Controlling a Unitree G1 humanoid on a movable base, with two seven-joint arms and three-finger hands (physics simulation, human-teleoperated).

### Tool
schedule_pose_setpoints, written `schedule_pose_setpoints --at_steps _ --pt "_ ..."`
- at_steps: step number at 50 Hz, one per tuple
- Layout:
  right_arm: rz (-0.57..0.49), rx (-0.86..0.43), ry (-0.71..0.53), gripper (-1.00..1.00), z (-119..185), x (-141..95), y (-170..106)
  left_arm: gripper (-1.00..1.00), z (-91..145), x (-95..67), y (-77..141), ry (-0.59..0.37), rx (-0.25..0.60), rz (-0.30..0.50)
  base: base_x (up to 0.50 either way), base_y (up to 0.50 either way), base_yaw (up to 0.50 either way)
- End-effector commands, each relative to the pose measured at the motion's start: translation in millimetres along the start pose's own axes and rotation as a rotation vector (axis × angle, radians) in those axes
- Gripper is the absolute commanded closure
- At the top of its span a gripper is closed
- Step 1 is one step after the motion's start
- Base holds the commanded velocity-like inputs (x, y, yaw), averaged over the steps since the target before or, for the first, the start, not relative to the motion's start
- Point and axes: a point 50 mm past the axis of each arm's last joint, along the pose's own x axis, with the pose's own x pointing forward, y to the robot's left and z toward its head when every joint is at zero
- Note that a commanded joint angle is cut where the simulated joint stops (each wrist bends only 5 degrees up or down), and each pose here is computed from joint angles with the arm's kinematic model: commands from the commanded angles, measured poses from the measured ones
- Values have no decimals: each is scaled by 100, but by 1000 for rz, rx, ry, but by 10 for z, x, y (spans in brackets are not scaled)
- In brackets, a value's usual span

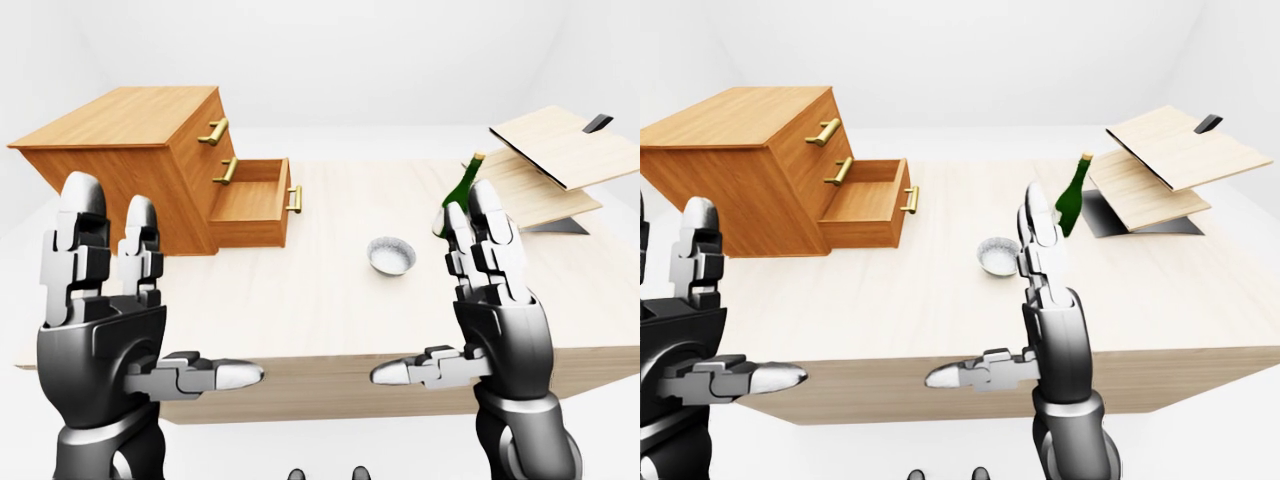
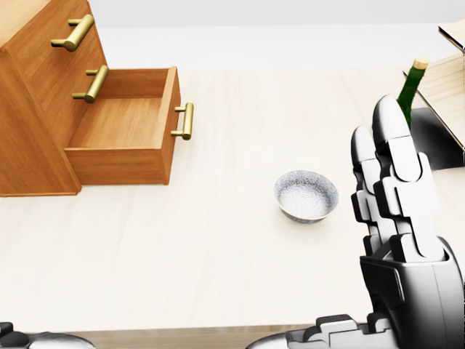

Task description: Put the bowl on top of the cabinet.

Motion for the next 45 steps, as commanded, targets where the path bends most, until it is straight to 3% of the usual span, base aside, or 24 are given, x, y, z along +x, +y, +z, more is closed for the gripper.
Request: schedule_pose_setpoints --at_steps 1,16,31,45 --pt "11 6 0 -100 -3 4 26 -100 111 -10 17 -47 -3 10 0 50 0" --pt "12 11 -1 -100 -4 7 39 -100 196 -5 47 -92 -1 18 0 50 0" --pt "6 21 1 -100 -7 5 33 -100 161 -7 37 -73 1 15 0 50 0" --pt "-23 78 -37 -100 87 -8 -19 -100 176 -8 41 -80 2 18 6 0 0"
